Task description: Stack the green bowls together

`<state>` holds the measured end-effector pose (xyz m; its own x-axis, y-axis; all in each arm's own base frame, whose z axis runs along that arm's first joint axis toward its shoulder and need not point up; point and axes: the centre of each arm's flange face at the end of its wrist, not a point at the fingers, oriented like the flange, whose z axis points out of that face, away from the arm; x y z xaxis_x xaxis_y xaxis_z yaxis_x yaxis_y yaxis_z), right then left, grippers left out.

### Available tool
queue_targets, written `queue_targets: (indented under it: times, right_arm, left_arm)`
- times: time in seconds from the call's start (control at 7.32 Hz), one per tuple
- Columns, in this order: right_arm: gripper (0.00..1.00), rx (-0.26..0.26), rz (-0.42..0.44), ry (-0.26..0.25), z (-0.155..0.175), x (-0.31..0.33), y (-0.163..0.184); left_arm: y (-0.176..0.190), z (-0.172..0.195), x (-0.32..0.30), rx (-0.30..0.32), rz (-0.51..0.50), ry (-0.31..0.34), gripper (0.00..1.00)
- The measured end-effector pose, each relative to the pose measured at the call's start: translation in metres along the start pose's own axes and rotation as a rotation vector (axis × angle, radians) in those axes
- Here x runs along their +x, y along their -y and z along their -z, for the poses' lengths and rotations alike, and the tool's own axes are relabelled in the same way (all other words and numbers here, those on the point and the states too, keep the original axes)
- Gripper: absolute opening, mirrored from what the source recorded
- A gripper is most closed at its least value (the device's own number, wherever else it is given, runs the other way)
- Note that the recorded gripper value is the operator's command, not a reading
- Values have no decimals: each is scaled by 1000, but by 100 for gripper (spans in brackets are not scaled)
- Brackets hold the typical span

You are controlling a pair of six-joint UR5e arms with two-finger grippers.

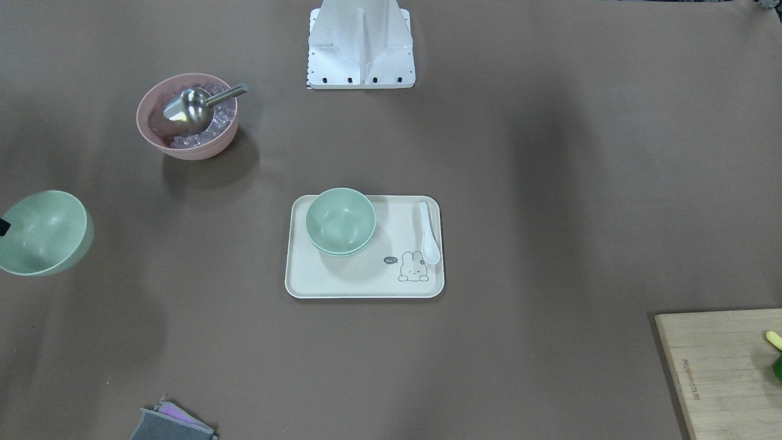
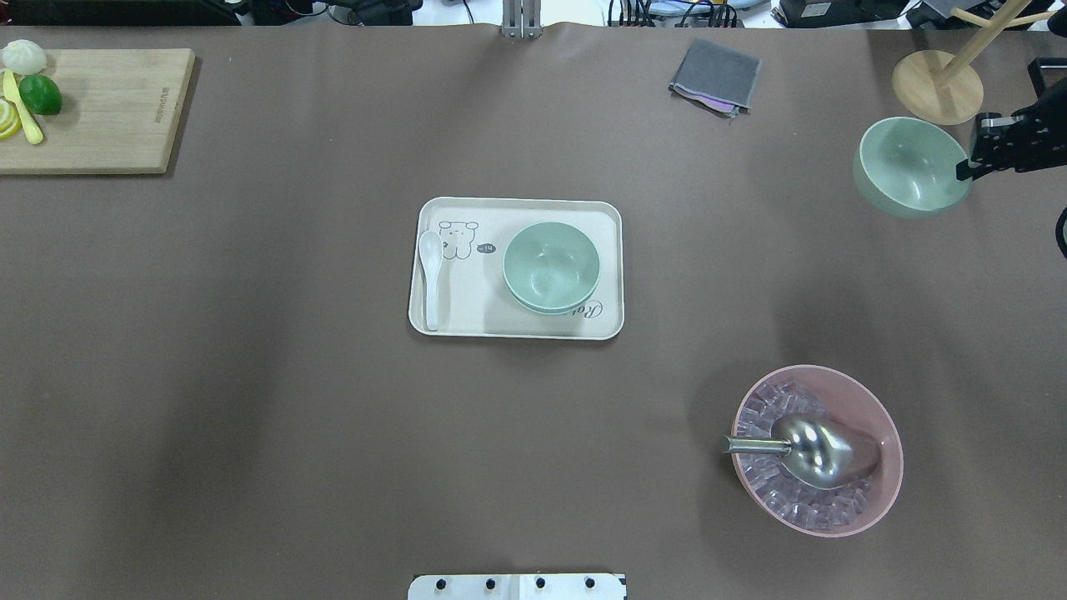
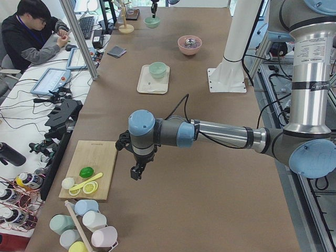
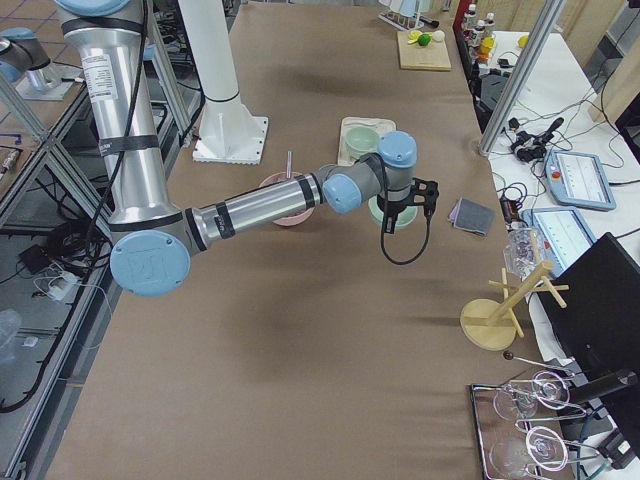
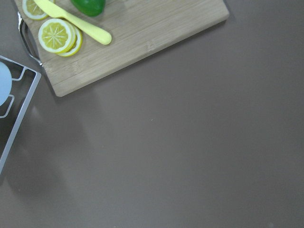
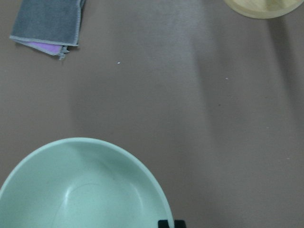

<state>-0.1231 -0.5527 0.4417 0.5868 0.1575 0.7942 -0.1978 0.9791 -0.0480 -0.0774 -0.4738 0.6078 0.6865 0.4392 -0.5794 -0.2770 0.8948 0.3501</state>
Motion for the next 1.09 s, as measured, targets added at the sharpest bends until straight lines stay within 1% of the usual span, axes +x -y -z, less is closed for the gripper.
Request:
queue_targets:
  times: [0.27,0.68,0.82,1.09]
  right_arm:
    - [0,-6,-35,22,-13,-80,-6]
    - [0,-4,-97,30,-50,-191,-42]
    - [0,0,-114,29,-60,-217,-54]
    - [0,3,-152,4,-70,-272,-74]
  left_arm:
    - [-8,-1,-5,-1,12,-6,99]
    - [-9,-3,-7,-4,20,-10,99]
    - [-10,-5,-8,-6,22,-11,99]
    - [-10,-8,-10,-12,27,-14,99]
